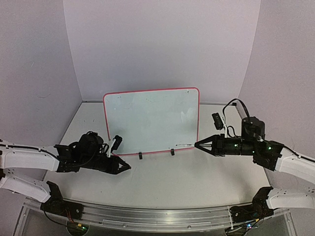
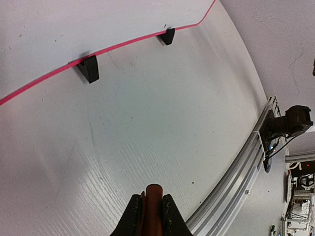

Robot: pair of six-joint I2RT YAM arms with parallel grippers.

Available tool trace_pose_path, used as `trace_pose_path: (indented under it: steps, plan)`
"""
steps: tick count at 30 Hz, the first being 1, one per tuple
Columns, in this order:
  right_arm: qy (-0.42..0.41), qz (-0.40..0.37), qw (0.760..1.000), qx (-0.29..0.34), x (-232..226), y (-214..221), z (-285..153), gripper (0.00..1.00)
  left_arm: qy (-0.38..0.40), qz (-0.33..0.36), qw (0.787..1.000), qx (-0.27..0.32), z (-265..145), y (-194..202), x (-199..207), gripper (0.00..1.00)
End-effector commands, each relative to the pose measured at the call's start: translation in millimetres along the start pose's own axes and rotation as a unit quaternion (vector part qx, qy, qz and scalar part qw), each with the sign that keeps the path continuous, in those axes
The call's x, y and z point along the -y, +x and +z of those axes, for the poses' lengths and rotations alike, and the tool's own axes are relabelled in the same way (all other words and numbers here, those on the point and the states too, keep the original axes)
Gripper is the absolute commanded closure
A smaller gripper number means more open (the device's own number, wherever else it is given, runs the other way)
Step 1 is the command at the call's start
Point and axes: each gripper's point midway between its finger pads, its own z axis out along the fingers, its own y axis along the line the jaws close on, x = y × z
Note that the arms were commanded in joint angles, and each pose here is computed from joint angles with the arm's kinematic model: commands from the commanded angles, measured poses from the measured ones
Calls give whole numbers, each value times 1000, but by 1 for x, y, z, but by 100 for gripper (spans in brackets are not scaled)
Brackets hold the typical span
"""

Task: Write a sentence on the whiteboard
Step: Move the pen cap to the center of the board.

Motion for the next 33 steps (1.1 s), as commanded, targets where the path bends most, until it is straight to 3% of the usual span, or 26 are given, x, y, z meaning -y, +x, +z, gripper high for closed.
trace_pose_path:
  steps: [1,11,22,27,33]
  plan:
    - [2,-26,1000,6,-7,-7,9,100,17,-17,1000,16,16,-4,0,100]
    - [15,-43,999,-11,-5,7,29,100,-27,-36,999,-30,42,28,-35,96]
    - [19,-55,998,-24,-8,13,41,100,-61,-47,996,-46,50,39,-53,78]
    - [21,-58,998,-25,-9,14,42,100,-84,-47,994,-42,43,37,-58,65]
    - [23,-63,997,-28,-10,14,45,100,-109,-42,993,-33,31,33,-63,58]
